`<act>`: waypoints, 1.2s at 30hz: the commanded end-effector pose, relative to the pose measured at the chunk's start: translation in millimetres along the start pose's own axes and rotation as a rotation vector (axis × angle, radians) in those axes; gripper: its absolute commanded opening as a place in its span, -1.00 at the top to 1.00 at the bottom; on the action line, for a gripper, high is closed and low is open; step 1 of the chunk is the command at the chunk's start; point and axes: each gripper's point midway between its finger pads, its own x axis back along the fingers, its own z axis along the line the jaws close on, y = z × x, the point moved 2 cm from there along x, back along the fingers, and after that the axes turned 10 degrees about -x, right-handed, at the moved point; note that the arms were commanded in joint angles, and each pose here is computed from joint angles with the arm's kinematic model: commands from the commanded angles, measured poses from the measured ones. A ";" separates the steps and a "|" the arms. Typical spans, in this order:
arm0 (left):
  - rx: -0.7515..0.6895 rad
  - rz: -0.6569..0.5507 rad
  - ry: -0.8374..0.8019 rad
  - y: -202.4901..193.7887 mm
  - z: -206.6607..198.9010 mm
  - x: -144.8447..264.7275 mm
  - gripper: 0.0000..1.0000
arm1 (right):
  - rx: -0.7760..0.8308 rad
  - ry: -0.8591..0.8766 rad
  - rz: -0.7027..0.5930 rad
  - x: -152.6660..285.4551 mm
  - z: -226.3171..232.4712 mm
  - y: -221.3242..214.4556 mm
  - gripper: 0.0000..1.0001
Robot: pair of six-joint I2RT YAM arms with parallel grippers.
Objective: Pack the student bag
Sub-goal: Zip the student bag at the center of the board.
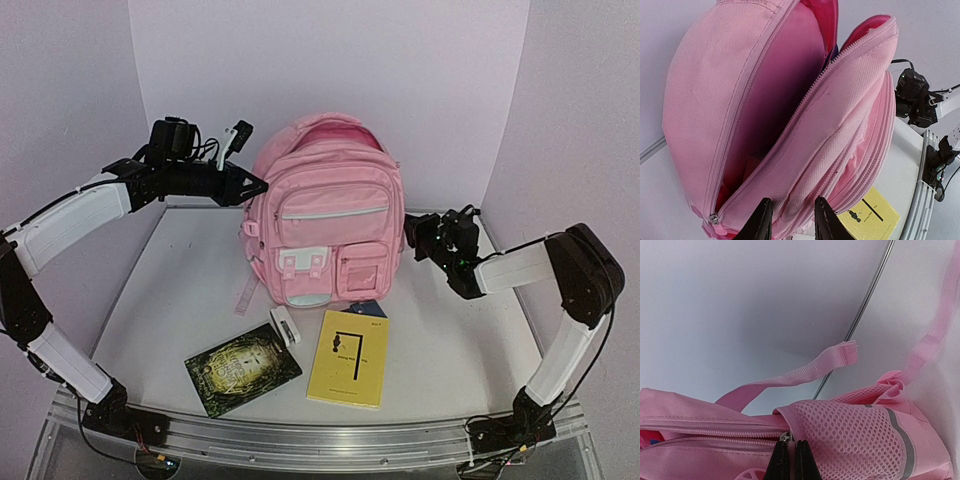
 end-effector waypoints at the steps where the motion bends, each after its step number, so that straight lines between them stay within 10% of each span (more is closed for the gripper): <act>1: -0.032 -0.012 0.013 6.0 -0.7 6.1 0.42 | 0.072 0.122 -0.069 10.2 58.7 8.8 1.00; 20: -0.043 -0.032 0.001 12.5 -3.6 9.5 0.43 | 0.282 0.202 -0.145 45.2 168.9 19.2 1.00; 36: -0.091 -0.044 -0.096 29.0 -9.7 -27.0 -0.41 | 0.294 0.044 -0.124 53.7 99.2 19.9 1.00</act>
